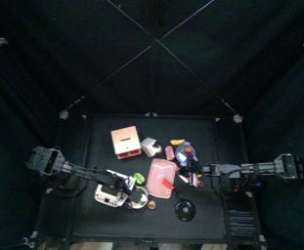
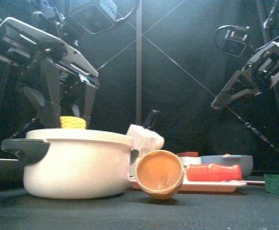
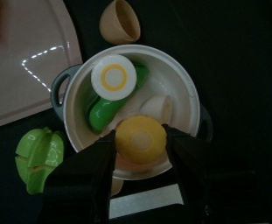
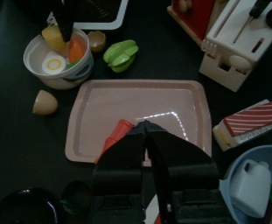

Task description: Place corn top to left of plate

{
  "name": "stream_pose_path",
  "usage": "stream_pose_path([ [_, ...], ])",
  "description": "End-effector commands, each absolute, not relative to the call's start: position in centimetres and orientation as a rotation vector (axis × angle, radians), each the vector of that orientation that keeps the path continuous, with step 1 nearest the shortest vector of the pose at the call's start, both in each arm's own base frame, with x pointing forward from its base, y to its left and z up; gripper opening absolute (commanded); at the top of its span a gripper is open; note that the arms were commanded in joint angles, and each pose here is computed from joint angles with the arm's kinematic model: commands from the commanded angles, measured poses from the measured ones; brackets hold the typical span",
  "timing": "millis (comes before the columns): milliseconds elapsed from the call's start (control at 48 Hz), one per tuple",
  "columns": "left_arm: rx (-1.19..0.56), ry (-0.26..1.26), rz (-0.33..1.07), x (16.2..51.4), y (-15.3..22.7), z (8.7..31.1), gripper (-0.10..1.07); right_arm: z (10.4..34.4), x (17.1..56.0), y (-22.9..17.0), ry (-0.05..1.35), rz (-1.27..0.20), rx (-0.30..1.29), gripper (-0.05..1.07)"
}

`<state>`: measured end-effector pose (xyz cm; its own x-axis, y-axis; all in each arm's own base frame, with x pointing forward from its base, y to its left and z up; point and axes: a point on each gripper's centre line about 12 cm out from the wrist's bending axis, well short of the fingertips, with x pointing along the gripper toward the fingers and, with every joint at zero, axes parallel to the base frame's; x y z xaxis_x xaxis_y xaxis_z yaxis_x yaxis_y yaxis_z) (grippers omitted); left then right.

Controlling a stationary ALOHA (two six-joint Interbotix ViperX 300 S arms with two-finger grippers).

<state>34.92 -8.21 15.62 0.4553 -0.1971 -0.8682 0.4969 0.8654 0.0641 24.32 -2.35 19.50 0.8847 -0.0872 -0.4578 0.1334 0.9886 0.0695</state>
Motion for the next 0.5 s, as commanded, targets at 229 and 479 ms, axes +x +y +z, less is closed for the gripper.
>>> stream_pose_path([
  [229, 0.302, 0.763, -0.293, 34.5, -5.1, 19.5, 0.62, 20.9, 24.8, -2.5, 0.425, -0.117, 0.099, 0.01],
  [479, 0.278, 0.522, -0.105, 34.9, -1.5, 20.8, 0.62, 21.3, 25.1, -2.5, 0.413, -0.123, 0.12, 0.01],
])
